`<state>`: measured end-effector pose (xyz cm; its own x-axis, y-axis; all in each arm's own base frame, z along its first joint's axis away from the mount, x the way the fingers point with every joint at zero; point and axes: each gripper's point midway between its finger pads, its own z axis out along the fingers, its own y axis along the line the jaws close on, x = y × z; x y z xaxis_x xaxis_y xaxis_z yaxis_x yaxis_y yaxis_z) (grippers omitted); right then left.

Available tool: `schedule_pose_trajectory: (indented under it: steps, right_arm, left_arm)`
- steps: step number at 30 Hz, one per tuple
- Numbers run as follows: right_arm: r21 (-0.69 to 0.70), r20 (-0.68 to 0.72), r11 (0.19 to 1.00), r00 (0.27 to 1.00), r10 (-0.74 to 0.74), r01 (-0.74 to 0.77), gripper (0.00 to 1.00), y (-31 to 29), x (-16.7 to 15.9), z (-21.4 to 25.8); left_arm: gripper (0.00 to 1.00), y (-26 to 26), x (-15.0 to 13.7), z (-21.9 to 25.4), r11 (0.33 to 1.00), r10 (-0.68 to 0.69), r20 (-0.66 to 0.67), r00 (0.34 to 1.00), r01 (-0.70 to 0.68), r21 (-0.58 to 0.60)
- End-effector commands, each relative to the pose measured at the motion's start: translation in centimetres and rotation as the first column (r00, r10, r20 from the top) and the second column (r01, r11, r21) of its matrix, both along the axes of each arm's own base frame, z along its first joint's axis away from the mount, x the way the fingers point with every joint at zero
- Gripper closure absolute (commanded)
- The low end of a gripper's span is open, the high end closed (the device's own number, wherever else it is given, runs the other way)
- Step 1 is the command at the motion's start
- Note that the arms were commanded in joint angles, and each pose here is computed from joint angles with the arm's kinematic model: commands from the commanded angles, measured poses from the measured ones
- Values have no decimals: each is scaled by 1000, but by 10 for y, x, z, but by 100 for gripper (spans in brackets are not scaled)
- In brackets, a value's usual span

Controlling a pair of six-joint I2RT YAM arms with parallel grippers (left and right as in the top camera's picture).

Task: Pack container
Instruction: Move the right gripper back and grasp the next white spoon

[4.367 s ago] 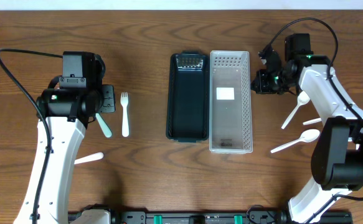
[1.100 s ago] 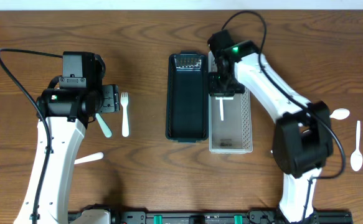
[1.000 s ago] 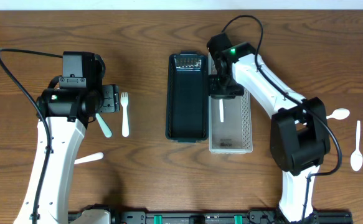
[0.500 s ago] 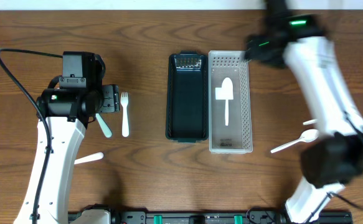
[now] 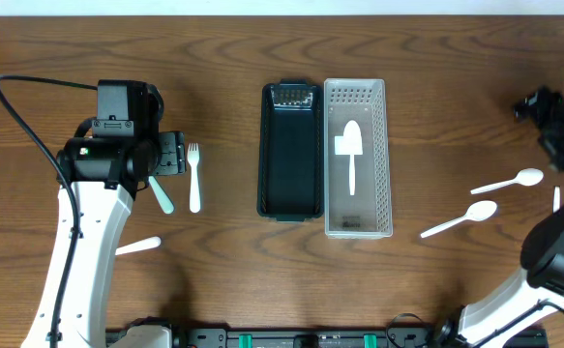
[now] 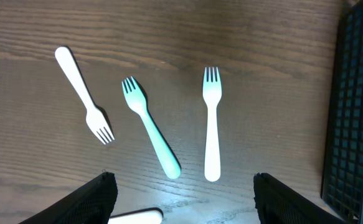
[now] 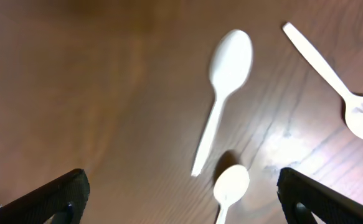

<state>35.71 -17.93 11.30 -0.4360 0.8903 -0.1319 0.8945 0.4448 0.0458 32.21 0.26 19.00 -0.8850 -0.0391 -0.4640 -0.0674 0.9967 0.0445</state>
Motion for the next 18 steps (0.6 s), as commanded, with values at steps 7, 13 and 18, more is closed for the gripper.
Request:
schedule_pose_trajectory:
  steps: [7,13,18]
  right_arm:
    - [24,-67,999,997,-24,26,1,-3,-24,-75]
    - [20,-60,1000,998,-20,21,1,0,-31,-101]
    - [13,-55,1000,998,-15,16,3,2,-36,-116]
  left_arm:
    - [27,4,3,4,1000,16,9,1000,-16,7]
    - [27,4,3,4,1000,16,9,1000,-16,7]
    - [27,4,3,4,1000,16,9,1000,-16,7]
